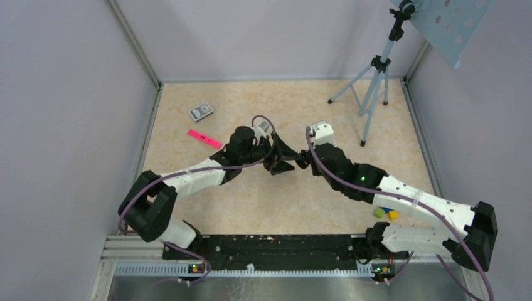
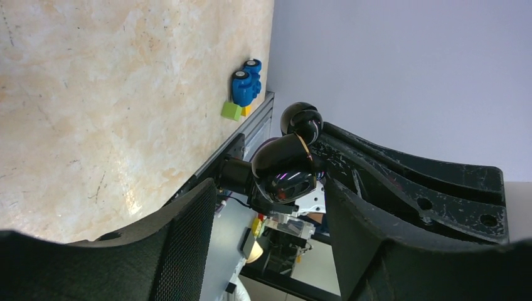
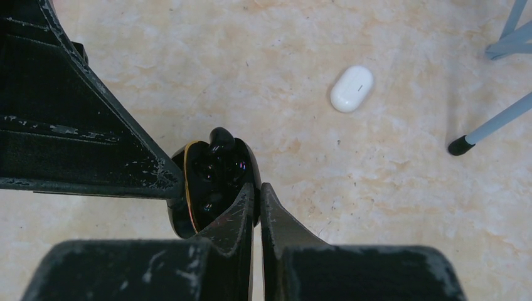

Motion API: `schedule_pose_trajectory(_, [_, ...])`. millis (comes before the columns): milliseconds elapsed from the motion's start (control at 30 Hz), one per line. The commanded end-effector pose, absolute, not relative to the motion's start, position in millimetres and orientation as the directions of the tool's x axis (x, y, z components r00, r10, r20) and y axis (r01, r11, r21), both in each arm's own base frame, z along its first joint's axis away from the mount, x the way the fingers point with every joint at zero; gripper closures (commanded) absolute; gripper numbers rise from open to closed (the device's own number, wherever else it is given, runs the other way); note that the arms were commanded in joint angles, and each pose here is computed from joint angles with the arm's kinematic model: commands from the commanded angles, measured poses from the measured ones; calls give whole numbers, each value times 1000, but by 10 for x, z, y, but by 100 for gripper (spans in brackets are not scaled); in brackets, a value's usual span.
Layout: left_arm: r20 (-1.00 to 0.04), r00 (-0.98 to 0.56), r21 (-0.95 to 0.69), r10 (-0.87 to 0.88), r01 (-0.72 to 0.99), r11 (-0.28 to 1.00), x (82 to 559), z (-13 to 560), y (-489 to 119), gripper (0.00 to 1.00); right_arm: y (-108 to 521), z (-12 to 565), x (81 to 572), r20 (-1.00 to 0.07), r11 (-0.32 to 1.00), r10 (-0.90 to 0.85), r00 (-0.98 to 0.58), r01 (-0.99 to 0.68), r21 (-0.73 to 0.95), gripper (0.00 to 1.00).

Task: Insert the wireless bluetooth earbuds into the charging case
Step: Pass from the right arm to the left

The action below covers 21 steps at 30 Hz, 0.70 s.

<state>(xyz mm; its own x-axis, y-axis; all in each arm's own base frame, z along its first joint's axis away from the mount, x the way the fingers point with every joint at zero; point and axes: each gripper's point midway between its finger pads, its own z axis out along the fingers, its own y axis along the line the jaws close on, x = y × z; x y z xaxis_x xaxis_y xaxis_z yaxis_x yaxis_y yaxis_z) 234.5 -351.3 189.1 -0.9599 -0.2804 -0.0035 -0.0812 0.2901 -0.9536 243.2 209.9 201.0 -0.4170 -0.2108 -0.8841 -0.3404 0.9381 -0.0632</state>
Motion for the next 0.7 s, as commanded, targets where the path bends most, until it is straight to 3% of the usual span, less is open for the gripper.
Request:
schedule_pose_trajectory(0, [-32,-958,-972,-285,-37,233,2402,2088,-3570,31,2155,2349,2445,-922,944,-136,-362,-330,-10,100])
schedule_pose_trajectory(667, [-21,-962,-969,-271,-47,242,2402,2042,-3598,48,2170,2352,2416,-924,942,-134,-357,-336,-7,100])
